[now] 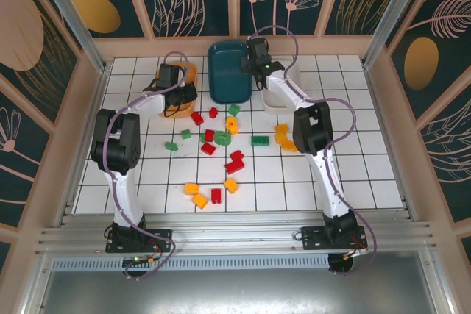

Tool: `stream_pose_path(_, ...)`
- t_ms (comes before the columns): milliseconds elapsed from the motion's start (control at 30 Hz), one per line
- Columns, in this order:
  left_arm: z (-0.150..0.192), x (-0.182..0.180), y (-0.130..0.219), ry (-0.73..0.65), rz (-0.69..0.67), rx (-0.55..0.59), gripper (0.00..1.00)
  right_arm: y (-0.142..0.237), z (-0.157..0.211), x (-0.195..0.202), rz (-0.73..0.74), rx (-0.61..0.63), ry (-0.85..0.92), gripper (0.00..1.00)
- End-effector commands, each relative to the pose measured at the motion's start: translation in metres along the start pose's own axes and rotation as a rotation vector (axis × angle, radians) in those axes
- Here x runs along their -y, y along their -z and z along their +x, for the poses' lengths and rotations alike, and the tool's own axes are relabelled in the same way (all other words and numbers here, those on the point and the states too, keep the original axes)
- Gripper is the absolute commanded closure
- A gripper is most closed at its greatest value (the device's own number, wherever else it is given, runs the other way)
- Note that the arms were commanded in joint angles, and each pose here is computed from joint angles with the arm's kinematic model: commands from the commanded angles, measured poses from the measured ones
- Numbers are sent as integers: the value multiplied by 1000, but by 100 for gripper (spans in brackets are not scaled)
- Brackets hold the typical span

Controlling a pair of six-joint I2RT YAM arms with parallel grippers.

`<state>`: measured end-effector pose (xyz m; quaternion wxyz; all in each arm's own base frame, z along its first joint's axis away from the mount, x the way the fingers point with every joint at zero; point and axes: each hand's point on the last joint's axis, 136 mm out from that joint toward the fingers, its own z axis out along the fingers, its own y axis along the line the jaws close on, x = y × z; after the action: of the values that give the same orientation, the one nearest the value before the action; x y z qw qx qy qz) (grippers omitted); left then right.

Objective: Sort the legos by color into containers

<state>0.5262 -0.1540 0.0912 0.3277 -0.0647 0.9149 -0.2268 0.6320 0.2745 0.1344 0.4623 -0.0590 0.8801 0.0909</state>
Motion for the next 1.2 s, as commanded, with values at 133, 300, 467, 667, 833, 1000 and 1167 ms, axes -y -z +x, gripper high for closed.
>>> stream_pose_path(133,-14,47,-10,23,126,41,100,21,21,1,21,-93,-30,100)
stream_pose_path(300,-11,52,-20,22,123,42,100,27,21,7,60,-112,-38,100)
stream_pose_path(467,-20,44,-33,-25,78,64,100,25,28,8,69,-140,-44,100)
stream_pose_path(667,-22,46,-50,-52,77,23,100,23,36,3,73,-174,-16,100)
stream_pose_path(833,-6,40,-50,8,80,7,100,17,45,8,82,-200,-14,100)
stream_pose_path(1000,2,45,-41,68,126,3,87,17,41,8,79,-197,-21,99)
stream_pose_path(1167,-4,61,-27,120,198,10,71,27,21,2,44,-169,-47,80)
